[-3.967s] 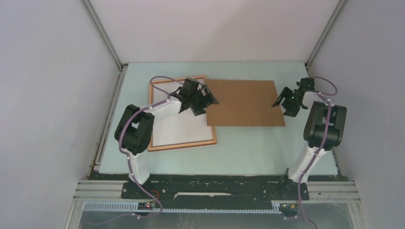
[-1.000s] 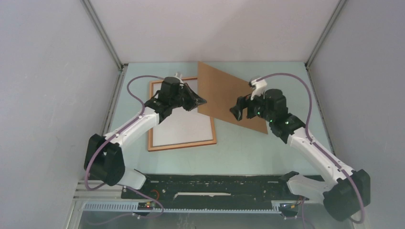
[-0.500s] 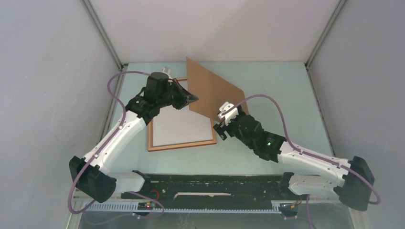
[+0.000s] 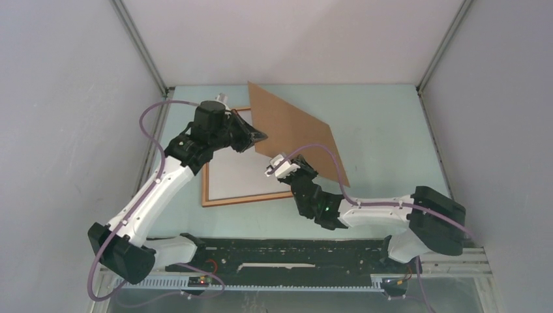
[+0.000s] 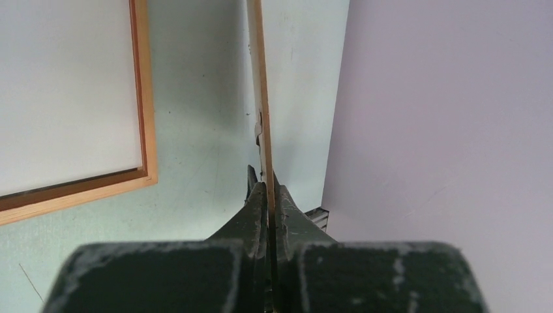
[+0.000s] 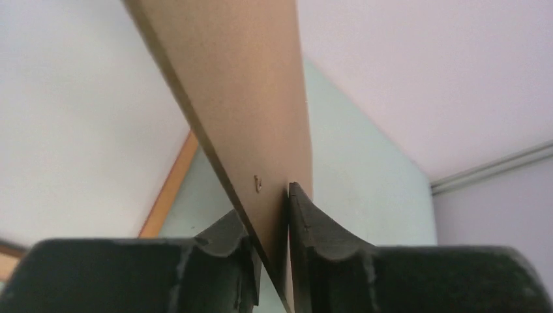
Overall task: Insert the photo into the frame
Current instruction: Turn over the photo frame item, then place the photo frame item in the photo frame.
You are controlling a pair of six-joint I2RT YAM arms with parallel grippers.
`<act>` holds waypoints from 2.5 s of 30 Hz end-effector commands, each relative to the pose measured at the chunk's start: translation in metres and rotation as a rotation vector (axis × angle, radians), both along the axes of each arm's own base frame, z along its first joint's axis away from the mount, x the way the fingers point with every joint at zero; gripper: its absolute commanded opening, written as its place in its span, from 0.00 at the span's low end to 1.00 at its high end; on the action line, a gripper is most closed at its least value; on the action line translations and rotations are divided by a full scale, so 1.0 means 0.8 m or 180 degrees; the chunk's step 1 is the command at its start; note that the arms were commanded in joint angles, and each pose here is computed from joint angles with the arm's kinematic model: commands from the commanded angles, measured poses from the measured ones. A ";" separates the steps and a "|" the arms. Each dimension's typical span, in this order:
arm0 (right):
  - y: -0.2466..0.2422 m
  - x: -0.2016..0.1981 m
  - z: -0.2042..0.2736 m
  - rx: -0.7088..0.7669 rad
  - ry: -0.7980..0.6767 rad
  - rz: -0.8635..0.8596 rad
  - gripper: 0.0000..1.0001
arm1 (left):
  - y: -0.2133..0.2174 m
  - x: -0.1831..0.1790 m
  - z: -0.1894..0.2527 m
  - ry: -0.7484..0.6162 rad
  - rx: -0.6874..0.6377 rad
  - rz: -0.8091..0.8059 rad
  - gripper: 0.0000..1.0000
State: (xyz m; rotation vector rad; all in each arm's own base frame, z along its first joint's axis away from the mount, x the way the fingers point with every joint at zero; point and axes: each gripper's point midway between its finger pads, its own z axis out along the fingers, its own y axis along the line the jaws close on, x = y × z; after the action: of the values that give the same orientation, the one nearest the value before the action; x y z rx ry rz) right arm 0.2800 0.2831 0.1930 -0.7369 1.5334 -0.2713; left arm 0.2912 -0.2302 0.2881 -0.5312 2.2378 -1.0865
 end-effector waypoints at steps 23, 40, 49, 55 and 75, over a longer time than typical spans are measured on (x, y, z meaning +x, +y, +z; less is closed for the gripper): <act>-0.090 -0.010 0.220 0.1497 -0.0083 0.0303 0.00 | 0.095 -0.061 0.232 -0.2144 0.0278 0.0032 0.94; -0.005 0.029 0.233 0.3240 0.2854 0.1758 0.00 | 0.218 -0.107 0.203 -0.2248 0.1591 0.0877 1.00; 0.060 0.106 0.185 0.3699 0.3985 0.1884 0.00 | 0.219 -0.097 0.163 -0.2030 0.1897 0.0675 1.00; 0.088 0.163 0.140 0.3797 0.4259 0.1722 0.00 | 0.219 -0.087 0.135 -0.1890 0.2021 0.0605 1.00; 0.125 0.255 0.031 0.3857 0.4776 0.1745 0.00 | 0.219 -0.024 0.088 -0.1775 0.2350 0.0583 1.00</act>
State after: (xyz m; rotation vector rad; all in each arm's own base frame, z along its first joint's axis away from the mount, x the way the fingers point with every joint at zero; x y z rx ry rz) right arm 0.4820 0.3822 0.1799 -0.0946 2.3383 1.7357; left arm 0.2520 -0.0563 0.3642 -0.0893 1.8722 -0.2505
